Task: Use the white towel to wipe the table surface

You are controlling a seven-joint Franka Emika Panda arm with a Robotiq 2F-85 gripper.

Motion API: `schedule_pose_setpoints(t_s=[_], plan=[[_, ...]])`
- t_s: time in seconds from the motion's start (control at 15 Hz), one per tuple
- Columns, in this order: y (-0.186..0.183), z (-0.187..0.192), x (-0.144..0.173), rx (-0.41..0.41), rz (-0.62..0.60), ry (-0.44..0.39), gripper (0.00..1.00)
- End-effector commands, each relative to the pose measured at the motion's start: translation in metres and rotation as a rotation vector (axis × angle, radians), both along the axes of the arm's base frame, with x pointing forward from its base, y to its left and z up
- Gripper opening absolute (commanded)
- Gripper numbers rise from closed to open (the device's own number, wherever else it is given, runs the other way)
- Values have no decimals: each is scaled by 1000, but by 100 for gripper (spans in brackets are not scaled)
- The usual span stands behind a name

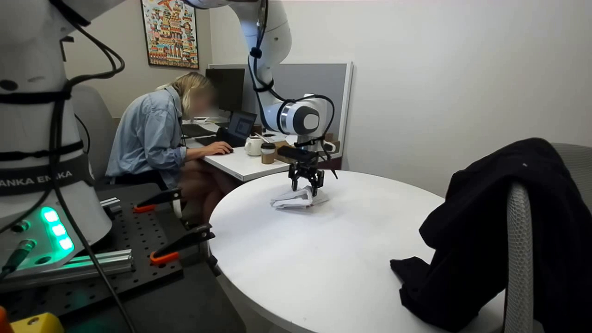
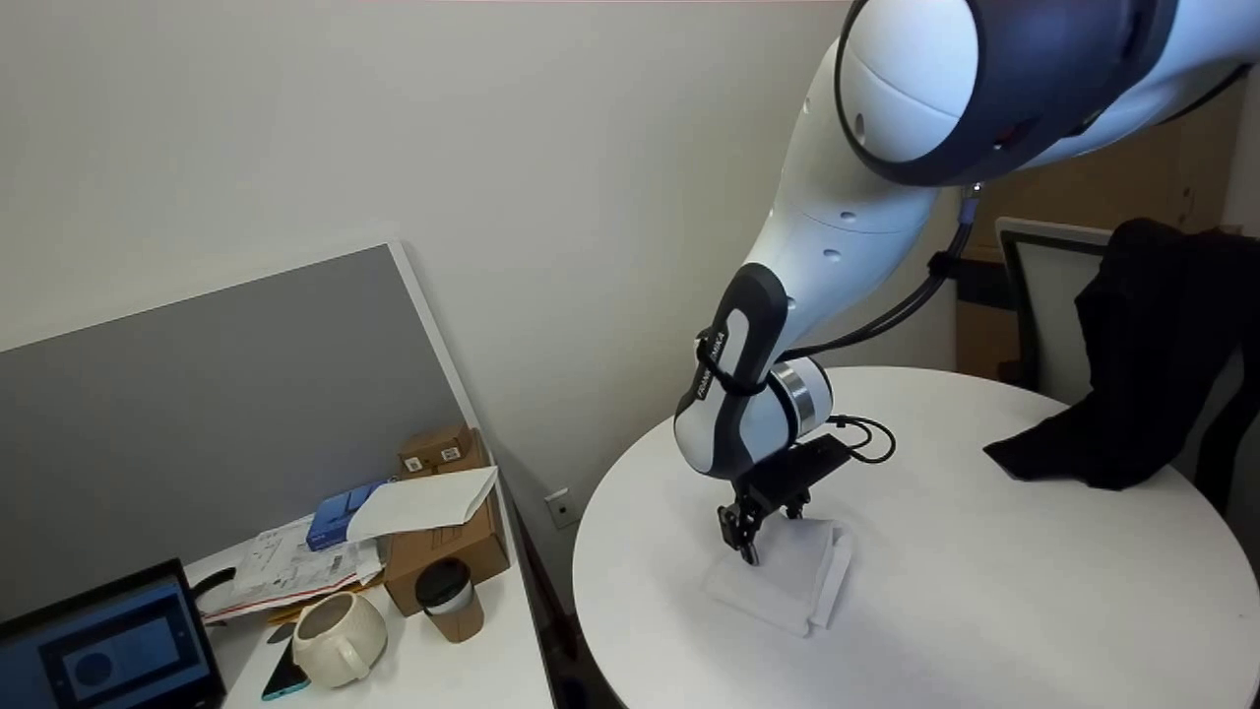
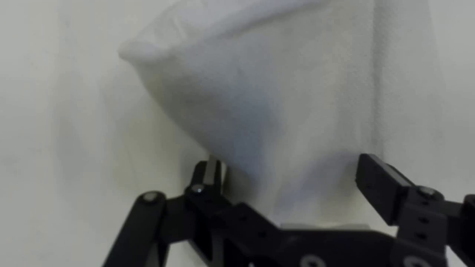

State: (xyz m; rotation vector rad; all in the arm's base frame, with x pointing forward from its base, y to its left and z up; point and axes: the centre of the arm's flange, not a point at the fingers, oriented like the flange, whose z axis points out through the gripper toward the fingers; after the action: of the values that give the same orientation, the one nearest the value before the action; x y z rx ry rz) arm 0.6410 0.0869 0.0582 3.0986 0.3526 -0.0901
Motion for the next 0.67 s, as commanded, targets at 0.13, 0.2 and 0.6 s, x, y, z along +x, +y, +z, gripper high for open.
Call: schedule_pose_setpoints(t_s=[0.13, 0.2, 0.6], plan=[[16, 33, -25, 44, 41, 3, 100], [21, 34, -27, 40, 51, 6, 100], [30, 37, -43, 46, 78, 34, 100]])
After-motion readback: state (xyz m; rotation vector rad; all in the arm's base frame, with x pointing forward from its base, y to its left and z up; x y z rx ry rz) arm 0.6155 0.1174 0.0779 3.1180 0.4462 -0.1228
